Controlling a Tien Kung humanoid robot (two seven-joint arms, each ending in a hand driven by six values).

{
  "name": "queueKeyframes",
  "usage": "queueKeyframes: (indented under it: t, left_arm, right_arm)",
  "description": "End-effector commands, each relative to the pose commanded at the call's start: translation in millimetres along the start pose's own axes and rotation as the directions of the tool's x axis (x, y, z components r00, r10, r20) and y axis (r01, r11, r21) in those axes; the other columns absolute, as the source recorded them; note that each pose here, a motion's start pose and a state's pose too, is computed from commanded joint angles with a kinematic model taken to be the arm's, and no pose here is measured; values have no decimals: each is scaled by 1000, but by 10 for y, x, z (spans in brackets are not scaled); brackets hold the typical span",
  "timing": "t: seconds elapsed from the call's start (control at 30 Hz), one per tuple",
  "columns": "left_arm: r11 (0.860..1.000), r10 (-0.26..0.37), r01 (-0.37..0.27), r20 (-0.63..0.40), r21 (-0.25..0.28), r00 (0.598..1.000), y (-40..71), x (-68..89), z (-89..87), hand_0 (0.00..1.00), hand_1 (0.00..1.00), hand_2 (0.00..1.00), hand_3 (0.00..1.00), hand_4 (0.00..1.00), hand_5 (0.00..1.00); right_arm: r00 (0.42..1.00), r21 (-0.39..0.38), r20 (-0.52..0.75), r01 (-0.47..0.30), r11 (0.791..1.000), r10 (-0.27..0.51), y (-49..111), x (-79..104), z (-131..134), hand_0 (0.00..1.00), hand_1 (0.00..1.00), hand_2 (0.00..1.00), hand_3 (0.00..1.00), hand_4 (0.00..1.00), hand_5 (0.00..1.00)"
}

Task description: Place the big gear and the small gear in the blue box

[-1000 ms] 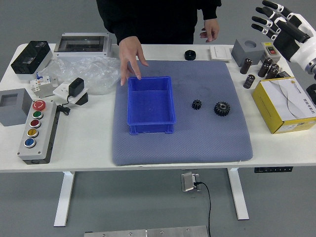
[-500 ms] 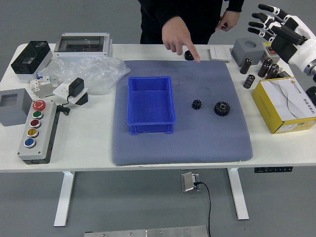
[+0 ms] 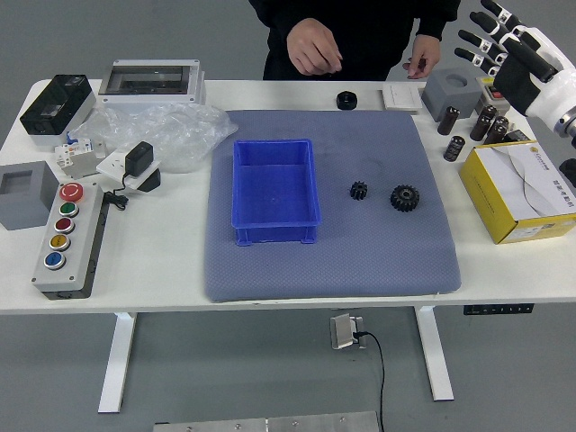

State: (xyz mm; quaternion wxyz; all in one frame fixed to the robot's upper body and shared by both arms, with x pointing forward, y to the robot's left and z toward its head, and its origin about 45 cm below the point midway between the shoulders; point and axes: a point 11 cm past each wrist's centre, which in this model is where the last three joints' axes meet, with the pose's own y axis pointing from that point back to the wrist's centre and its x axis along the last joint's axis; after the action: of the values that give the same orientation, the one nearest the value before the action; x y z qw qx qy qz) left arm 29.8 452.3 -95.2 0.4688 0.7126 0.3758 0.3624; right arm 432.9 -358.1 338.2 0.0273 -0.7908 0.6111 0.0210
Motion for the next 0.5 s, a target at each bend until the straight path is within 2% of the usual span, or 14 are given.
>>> queueKeyframes:
  t: [0.07, 0.1, 0.27, 0.3, 0.47, 0.5]
  left_arm:
    - [1000, 0, 0, 0, -1, 1000, 1, 1, 3, 859, 844, 852, 855, 770, 411]
    - [1000, 0, 0, 0, -1, 1000, 1, 1, 5, 859, 844, 851, 855, 769, 411]
    - [1000, 0, 0, -2, -3, 1000, 3, 3, 12, 859, 844, 851, 855, 769, 411]
    - [1000, 0, 0, -2, -3, 1000, 3, 2, 13, 859, 844, 851, 855, 770, 408]
    - [1000, 0, 0, -4, -3, 1000, 3, 0, 13, 859, 844, 851, 855, 770, 408]
    - [1000, 0, 0, -4, -3, 1000, 3, 0, 13, 859, 844, 851, 854, 770, 408]
  right_arm:
    - [999, -11, -33, -12, 1000, 12, -1, 4, 0, 921, 890, 996, 998, 998, 334]
    - [999, -17, -51, -18, 1000, 17, -2, 6, 2, 838, 768, 859, 924, 870, 90]
    - [986, -52, -161, -46, 998, 37, -5, 13, 9, 838, 768, 859, 924, 870, 90]
    - [981, -61, -191, -49, 997, 37, -6, 11, 9, 782, 739, 826, 852, 794, 6]
    - [942, -96, -334, -54, 994, 19, -20, -20, -22, 782, 739, 826, 852, 794, 6]
    - [928, -104, -372, -54, 993, 11, -26, -37, -31, 734, 709, 813, 862, 744, 2]
